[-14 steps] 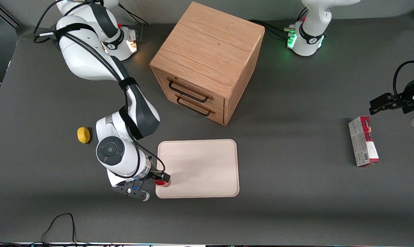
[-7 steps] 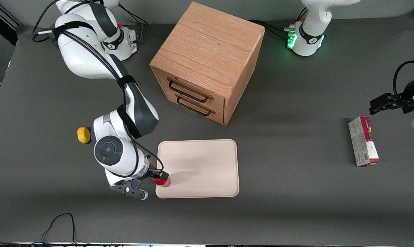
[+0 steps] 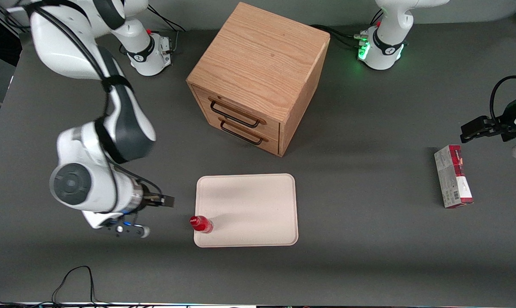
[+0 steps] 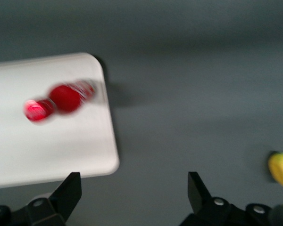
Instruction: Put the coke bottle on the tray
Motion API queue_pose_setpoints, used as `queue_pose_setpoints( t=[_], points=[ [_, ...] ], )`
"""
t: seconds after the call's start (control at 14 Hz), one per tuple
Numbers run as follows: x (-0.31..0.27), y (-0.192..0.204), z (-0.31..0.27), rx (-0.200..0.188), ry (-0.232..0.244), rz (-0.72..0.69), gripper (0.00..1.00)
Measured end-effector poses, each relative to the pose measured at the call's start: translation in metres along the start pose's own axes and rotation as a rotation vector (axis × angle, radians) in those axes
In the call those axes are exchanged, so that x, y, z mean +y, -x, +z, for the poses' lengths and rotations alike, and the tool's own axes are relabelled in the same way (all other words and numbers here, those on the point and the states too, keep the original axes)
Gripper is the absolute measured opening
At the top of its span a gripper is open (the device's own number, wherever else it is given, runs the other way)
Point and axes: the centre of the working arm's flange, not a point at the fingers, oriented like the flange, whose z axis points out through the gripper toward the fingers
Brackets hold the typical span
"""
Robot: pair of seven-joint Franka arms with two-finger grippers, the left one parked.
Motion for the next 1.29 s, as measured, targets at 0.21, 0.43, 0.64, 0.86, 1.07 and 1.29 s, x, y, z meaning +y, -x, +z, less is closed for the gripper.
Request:
queue_pose_setpoints(
  t=[0.21,0.43,0.64,0.86,1.07,1.29],
  points=[
    [0.059,0.042,-0.029,-0.032,0.016,-0.093,1.00],
    [0.117,0.100,-0.059,-0.041,-0.002,-0.155,1.00],
    [0.155,0.157,-0.088,-0.013,-0.023,-0.169,1.00],
    [0.167,0.190,-0.111,0.001,-0.041,-0.202,1.00],
    [0.167,0.192,-0.115,0.004,-0.042,-0.212,1.00],
    [0.167,0.193,-0.119,-0.011,-0.040,-0.211,1.00]
  ],
)
